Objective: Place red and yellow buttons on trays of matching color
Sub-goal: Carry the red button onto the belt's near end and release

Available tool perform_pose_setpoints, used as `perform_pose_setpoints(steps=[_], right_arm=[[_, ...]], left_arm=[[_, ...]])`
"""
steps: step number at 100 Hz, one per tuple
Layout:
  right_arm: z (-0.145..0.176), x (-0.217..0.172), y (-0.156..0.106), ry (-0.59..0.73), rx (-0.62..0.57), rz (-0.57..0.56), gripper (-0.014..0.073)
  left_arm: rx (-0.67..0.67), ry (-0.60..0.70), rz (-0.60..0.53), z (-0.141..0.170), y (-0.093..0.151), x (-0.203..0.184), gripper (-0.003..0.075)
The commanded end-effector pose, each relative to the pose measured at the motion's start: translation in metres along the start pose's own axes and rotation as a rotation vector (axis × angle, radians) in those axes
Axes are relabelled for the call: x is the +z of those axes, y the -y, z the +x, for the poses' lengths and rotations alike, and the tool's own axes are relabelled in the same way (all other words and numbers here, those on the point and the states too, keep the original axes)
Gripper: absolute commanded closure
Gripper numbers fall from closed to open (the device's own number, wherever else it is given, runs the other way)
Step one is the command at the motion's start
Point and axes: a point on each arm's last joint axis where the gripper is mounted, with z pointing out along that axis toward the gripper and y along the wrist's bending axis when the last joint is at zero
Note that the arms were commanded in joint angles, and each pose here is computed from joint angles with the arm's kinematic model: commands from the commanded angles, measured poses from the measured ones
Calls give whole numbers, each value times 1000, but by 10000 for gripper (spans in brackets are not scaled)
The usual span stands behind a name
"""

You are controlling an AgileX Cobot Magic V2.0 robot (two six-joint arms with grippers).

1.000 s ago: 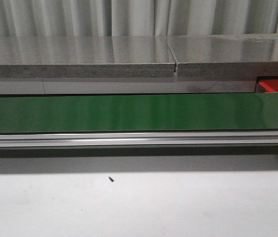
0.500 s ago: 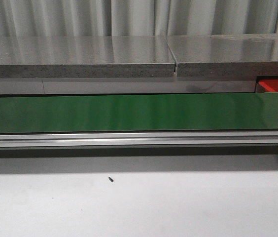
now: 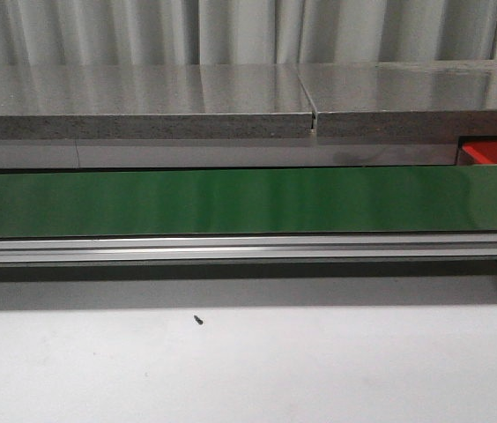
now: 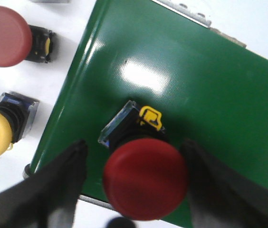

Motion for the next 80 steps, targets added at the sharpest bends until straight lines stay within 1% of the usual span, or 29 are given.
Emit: perform_pose_setpoints(steps=[1, 11, 27, 41, 57, 68, 80], right_arm=[[-8, -2, -1, 94, -15, -5, 709], [-8, -2, -1, 94, -15, -5, 709], [-8, -2, -1, 94, -15, -5, 709], [-8, -2, -1, 94, -15, -5, 709], [-8, -2, -1, 94, -15, -5, 709], [-8, -2, -1, 94, -15, -5, 709], [-8, -2, -1, 94, -15, -5, 709]], left_arm=[[-13, 87, 54, -2, 8, -28, 181], [3, 114, 84, 1, 11, -40, 185], [23, 207, 103, 12, 14, -76, 185], [27, 309, 77, 21, 4, -108, 185], [-40, 302, 31, 35, -28, -117, 185], [-110, 287, -7, 45, -56, -111, 185], [-175, 234, -43, 55, -86, -99, 185]])
